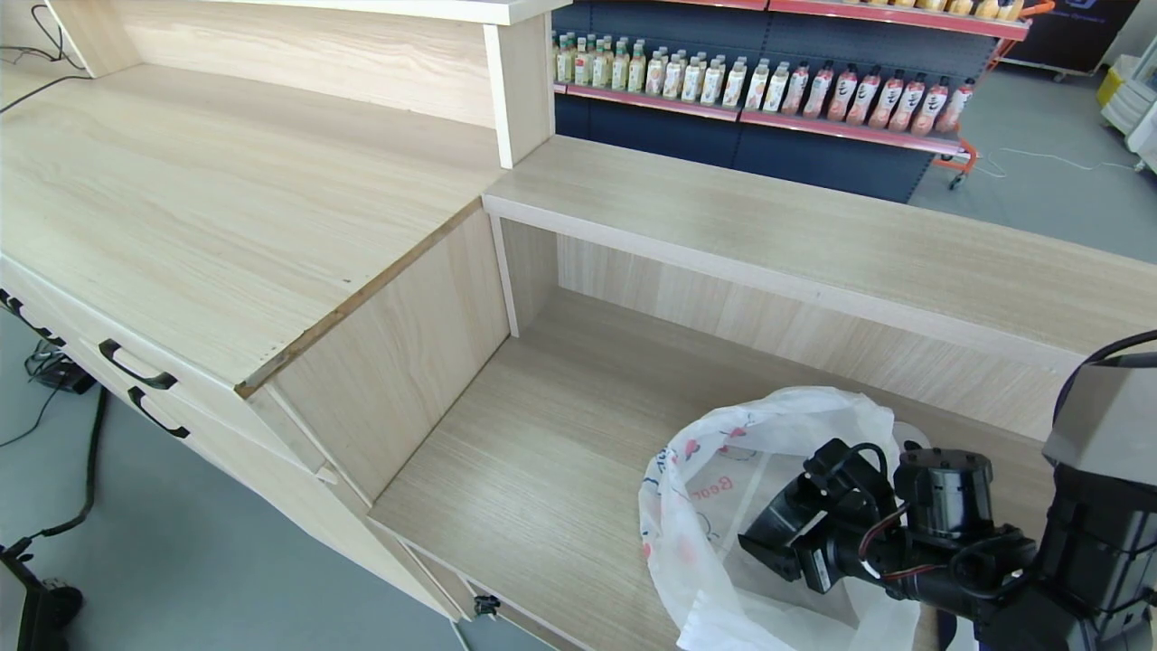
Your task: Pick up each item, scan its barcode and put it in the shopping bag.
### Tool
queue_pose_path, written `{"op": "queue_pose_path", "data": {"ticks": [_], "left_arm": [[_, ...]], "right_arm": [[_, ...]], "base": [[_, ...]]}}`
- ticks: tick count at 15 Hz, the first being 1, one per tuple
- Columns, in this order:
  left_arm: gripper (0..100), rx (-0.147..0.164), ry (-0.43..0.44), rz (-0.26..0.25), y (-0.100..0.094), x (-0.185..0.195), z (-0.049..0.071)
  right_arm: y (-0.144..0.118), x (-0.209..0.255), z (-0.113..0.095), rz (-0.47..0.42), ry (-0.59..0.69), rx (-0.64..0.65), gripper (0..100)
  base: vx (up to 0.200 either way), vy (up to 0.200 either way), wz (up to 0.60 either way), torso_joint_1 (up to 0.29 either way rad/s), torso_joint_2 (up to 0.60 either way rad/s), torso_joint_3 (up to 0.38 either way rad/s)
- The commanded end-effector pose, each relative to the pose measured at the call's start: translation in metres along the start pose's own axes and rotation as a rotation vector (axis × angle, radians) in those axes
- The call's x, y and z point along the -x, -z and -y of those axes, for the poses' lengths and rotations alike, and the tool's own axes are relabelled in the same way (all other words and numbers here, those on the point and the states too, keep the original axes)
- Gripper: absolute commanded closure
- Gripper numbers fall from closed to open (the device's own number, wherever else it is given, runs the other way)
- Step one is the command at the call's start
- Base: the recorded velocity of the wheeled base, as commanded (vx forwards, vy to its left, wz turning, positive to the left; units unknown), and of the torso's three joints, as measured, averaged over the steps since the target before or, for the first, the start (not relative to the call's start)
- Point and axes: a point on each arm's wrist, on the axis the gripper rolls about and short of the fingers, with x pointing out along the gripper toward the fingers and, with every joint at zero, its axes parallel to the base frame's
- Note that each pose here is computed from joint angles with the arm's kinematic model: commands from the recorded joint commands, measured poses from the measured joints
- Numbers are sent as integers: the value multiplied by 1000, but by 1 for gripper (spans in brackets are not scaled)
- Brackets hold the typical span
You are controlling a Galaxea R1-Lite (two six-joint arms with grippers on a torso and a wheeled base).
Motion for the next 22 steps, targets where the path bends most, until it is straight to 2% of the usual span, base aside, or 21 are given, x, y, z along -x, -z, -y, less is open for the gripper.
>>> {"op": "queue_pose_path", "data": {"ticks": [1, 4, 7, 9, 12, 17, 19, 22], "left_arm": [[0, 0, -1, 0, 0, 0, 0], [0, 0, -1, 0, 0, 0, 0], [0, 0, 1, 0, 0, 0, 0], [0, 0, 1, 0, 0, 0, 0], [0, 0, -1, 0, 0, 0, 0], [0, 0, -1, 0, 0, 0, 0], [0, 0, -1, 0, 0, 0, 0], [0, 0, 1, 0, 0, 0, 0]], "right_arm": [[-23, 12, -4, 90, 1, 38, 0], [-67, 54, -16, 278, 9, 119, 0], [-87, 115, -21, 341, 76, 245, 0], [-96, 138, -19, 367, 132, 369, 0], [-103, 151, -21, 428, 133, 423, 0], [-100, 165, -24, 442, 172, 438, 0], [-98, 167, -21, 406, 220, 393, 0], [-91, 163, -19, 300, 252, 239, 0]], "base": [[0, 0, 0, 0, 0, 0], [0, 0, 0, 0, 0, 0], [0, 0, 0, 0, 0, 0], [0, 0, 0, 0, 0, 0], [0, 0, -600, 4, 4, 1], [0, 0, -600, 4, 2, 4], [0, 0, -600, 2, 2, 5], [0, 0, -600, -1, 1, 1]]}}
